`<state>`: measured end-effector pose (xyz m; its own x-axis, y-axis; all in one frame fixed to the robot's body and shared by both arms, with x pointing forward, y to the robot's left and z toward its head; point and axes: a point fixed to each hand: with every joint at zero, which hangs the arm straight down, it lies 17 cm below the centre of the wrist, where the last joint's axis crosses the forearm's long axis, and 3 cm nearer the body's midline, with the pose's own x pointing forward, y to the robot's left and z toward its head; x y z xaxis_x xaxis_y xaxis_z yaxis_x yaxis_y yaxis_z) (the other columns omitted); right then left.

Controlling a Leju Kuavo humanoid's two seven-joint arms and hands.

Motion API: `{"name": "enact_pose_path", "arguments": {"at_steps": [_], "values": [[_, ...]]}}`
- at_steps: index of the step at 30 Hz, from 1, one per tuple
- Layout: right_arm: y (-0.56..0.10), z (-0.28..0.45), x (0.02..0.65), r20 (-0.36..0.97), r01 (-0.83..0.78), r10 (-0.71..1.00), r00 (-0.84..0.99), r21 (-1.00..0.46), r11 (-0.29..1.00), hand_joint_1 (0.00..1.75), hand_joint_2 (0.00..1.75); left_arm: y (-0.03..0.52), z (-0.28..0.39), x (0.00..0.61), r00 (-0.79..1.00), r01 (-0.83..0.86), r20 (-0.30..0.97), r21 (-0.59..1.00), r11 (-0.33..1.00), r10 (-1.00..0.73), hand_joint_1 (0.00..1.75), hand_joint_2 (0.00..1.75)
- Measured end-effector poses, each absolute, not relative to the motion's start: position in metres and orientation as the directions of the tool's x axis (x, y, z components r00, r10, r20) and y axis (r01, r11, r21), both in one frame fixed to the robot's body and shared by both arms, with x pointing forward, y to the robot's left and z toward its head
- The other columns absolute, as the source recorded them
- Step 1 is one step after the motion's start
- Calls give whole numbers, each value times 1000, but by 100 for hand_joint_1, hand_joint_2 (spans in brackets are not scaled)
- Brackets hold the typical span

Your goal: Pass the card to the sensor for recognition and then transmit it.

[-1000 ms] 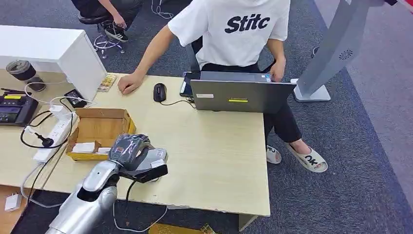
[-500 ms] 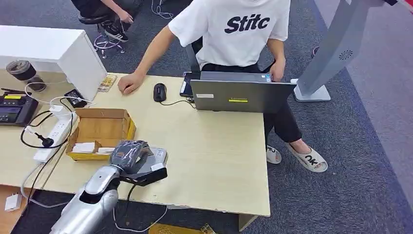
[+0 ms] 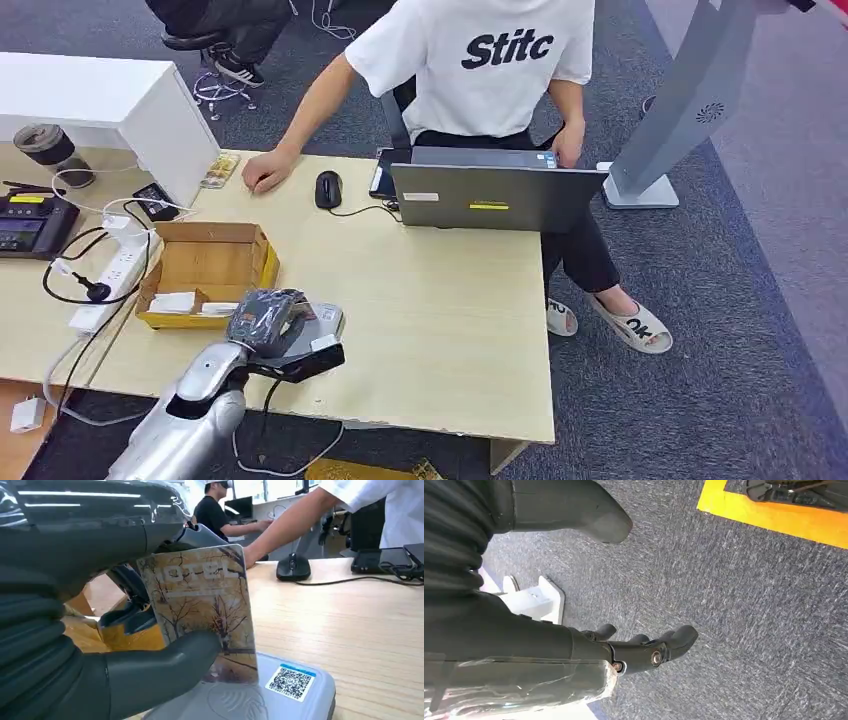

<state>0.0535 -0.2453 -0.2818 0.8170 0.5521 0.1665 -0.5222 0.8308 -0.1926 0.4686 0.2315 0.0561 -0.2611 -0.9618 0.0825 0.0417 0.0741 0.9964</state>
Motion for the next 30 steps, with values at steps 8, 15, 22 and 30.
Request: {"name": "enact_pose_path", "arguments": {"at_steps": [8,15,22,30], "values": [[-245,-282,53,167,-523,552,817,-189,831,0,175,239,61,473,-250,21,69,998,66,-966,175,175],[-245,-282,53,169,-523,552,816,-191,831,0,175,270,69,482,-210,7,25,1000,25,-977,175,175],[-246,-282,54,179,-523,554,813,-193,830,0,175,308,93,495,-154,-44,-14,999,-7,-988,175,175],[-248,-282,54,181,-524,555,812,-195,829,0,175,336,116,503,-114,-83,-36,996,-27,-993,175,175]]}}
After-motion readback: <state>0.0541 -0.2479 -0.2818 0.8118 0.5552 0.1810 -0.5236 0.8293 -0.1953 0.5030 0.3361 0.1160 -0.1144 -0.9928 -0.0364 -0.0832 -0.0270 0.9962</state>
